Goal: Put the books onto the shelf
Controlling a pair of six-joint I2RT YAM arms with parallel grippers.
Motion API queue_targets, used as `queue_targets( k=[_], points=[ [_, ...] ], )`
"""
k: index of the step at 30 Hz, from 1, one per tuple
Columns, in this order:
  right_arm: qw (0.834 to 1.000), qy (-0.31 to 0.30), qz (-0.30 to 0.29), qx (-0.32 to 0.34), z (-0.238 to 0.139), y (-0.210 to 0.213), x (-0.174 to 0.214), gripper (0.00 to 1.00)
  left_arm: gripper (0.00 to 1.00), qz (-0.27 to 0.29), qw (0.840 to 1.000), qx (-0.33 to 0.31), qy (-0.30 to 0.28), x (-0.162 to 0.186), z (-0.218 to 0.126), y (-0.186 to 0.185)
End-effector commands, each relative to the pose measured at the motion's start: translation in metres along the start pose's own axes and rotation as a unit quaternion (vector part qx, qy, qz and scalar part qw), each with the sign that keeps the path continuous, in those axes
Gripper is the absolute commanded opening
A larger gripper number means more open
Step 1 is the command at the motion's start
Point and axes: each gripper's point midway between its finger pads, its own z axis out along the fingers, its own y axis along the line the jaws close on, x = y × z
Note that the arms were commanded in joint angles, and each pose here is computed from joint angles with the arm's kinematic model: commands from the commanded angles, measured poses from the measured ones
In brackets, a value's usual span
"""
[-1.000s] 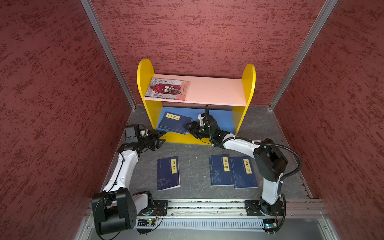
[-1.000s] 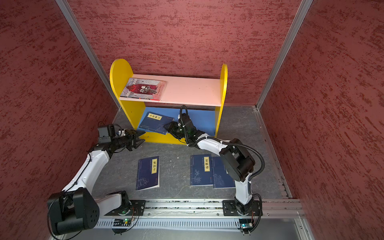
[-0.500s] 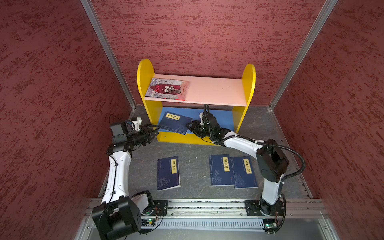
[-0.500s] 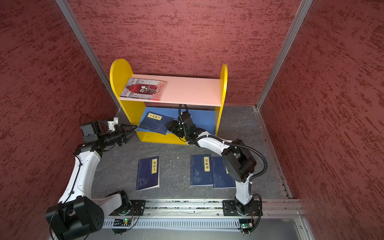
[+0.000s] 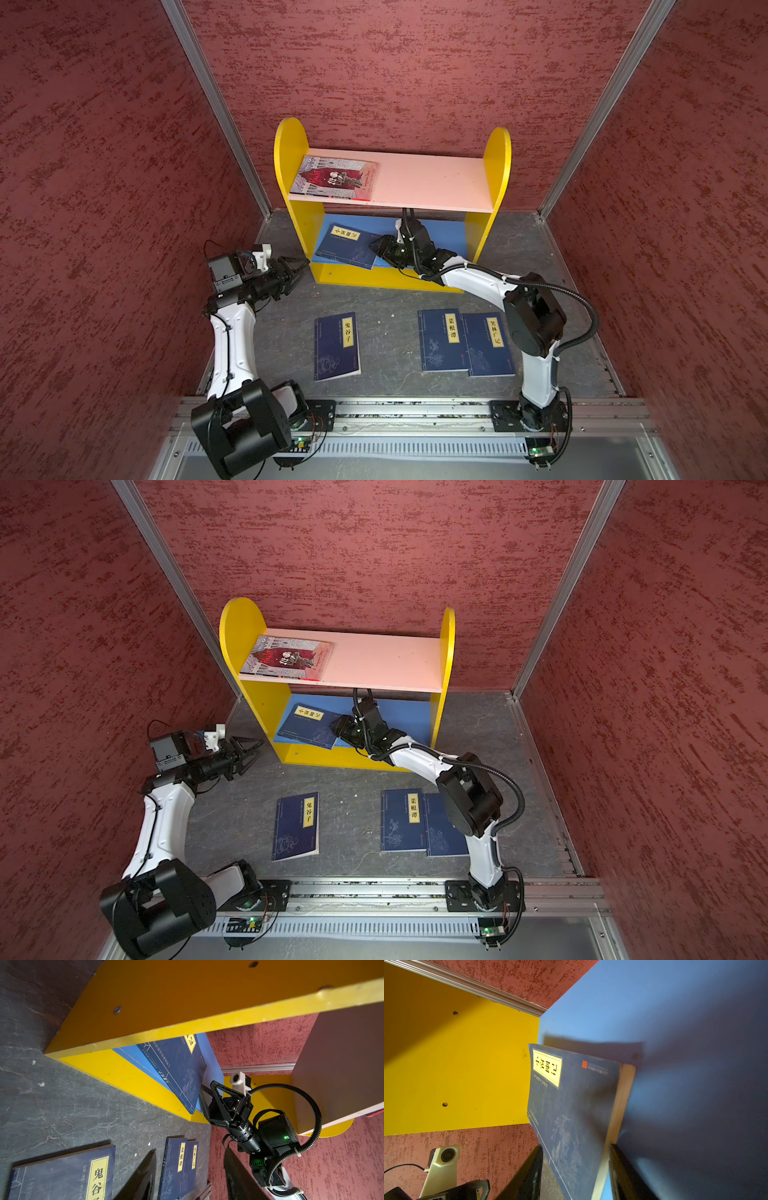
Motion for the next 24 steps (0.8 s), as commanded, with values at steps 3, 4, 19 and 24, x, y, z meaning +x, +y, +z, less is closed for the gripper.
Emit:
queue_targets(
  k=[3, 4, 19, 24],
  points=[
    [1.0, 0.004, -0.008, -0.009, 0.007, 0.004, -0.005, 0.52, 0.53, 0.006, 1.0, 0.0, 0.004, 0.0, 0.001, 0.006],
    [1.0, 0.006, -0.008, -0.011, 0.008, 0.005, -0.006, 0.52, 0.53, 0.005, 1.0, -0.001, 0.003, 0.0, 0.001, 0.006],
    [0.999, 0.018, -0.025, -0.032, 0.024, 0.013, -0.019, 0.52, 0.54, 0.0, 1.0, -0.007, 0.003, -0.003, 0.004, 0.013],
    [0.999, 0.02, -0.027, -0.039, 0.028, 0.016, -0.023, 0.52, 0.54, -0.005, 1.0, -0.011, 0.002, -0.003, 0.005, 0.016]
  ],
)
